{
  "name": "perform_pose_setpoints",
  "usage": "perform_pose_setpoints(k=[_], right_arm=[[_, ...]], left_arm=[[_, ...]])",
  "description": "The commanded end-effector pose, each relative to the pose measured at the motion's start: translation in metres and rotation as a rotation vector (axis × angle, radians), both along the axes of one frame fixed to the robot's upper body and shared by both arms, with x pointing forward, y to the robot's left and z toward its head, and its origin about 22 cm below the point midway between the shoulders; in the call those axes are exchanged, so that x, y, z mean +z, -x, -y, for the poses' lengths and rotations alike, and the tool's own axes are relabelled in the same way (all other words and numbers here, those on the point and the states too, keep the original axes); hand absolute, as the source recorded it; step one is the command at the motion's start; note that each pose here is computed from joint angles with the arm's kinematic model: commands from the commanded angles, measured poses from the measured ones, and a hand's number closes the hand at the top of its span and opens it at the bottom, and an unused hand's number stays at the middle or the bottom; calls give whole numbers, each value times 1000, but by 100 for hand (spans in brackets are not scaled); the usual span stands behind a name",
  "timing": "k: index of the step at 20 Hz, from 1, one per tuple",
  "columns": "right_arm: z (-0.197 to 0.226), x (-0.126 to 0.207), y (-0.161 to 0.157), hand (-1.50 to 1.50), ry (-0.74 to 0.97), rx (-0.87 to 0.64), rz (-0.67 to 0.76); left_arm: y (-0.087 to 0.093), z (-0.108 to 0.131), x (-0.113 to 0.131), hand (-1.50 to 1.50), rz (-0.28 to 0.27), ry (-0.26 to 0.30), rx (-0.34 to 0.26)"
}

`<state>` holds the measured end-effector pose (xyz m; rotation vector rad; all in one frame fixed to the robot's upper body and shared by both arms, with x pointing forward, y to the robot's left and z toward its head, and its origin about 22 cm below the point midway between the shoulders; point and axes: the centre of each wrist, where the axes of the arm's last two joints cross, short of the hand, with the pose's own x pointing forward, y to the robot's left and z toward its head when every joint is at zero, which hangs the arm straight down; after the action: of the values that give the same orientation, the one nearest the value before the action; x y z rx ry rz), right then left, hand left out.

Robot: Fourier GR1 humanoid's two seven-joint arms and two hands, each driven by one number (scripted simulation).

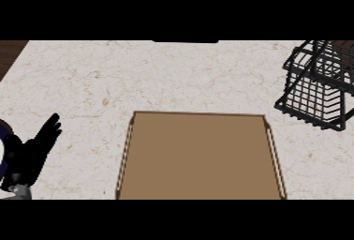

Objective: Pick the can from the tray and place it in the tiered basket

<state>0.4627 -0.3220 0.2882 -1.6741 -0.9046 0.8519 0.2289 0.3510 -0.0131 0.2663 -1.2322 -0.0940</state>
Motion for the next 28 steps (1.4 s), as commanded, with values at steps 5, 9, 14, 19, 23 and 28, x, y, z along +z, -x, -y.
perform_pose_setpoints(k=[5, 9, 14, 19, 23, 28], right_arm=[[33, -23, 5, -150, -163, -250, -259], [40, -26, 7, -150, -266, -283, -119], [44, -15, 12, -150, -293, -184, 77], [32, 45, 17, -150, -416, -228, 346], [55, 62, 32, -150, -582, -328, 416], [115, 82, 72, -150, -811, -296, 547]], left_arm=[[0, -3, -4, 0, -9, -3, 2], [-4, 5, -2, 0, -27, 18, -4], [2, 4, -3, 0, -30, 3, 31], [9, -4, -5, 0, -22, 17, 14], [7, 6, -9, 0, -39, 11, 35], [17, -17, -8, 0, -46, 20, 70]])
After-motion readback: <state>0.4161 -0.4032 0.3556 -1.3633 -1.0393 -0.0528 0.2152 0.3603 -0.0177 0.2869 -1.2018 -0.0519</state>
